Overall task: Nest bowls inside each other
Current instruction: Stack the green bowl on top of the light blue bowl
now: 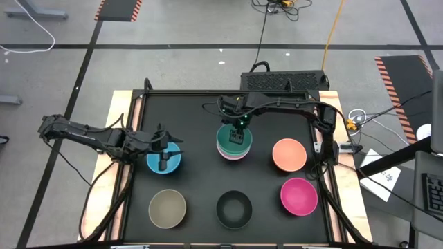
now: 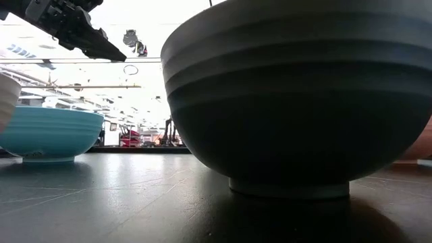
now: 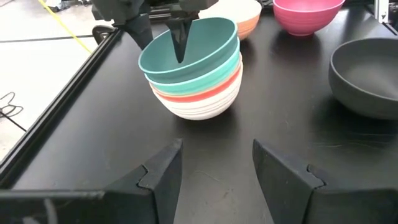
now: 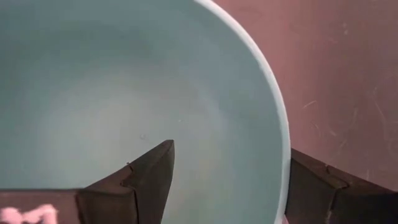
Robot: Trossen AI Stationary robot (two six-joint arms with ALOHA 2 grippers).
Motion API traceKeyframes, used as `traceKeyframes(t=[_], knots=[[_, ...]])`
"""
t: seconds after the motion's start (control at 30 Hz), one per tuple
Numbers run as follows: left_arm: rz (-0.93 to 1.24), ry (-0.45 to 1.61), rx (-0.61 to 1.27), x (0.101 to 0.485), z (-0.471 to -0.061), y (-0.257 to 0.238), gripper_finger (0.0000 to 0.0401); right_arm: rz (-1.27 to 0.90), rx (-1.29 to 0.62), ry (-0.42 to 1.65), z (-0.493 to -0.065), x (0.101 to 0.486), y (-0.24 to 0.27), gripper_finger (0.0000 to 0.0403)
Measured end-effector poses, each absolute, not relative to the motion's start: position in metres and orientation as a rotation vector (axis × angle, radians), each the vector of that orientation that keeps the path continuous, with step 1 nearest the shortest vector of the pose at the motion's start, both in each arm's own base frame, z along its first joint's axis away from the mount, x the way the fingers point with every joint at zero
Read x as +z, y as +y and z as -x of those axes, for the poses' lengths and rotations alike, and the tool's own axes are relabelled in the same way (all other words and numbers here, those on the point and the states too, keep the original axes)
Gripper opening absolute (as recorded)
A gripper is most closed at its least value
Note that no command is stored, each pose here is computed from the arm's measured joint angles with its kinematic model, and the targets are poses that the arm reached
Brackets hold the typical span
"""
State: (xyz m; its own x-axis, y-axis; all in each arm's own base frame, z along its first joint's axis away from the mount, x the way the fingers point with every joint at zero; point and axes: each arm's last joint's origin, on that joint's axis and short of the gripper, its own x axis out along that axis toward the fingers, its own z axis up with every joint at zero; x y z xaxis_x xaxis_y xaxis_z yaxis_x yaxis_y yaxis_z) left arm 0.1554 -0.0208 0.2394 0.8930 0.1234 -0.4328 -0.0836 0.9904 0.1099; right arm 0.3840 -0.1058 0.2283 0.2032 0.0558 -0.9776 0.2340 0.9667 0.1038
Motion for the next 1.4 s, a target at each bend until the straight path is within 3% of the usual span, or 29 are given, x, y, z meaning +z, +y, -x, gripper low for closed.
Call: traceKeyframes(t=[0.73, 1.13, 1.4], knots=[[-0.085, 0.451, 0.117, 0.24, -0.156, -0.021, 0.0198, -0.229, -0.136, 1.256, -0.378, 0.261, -0.095, 0.0245], [-0.086, 0.452, 0.117, 0.24, -0.155, -0.021, 0.0198, -0.213, -0.125, 1.246, -0.378, 0.261, -0.095, 0.0245], [-0.088, 0.45, 0.116, 0.24, -0.156, -0.021, 0.0198, -0.231, -0.137, 1.243, -0.374, 0.239, -0.103, 0.0245]])
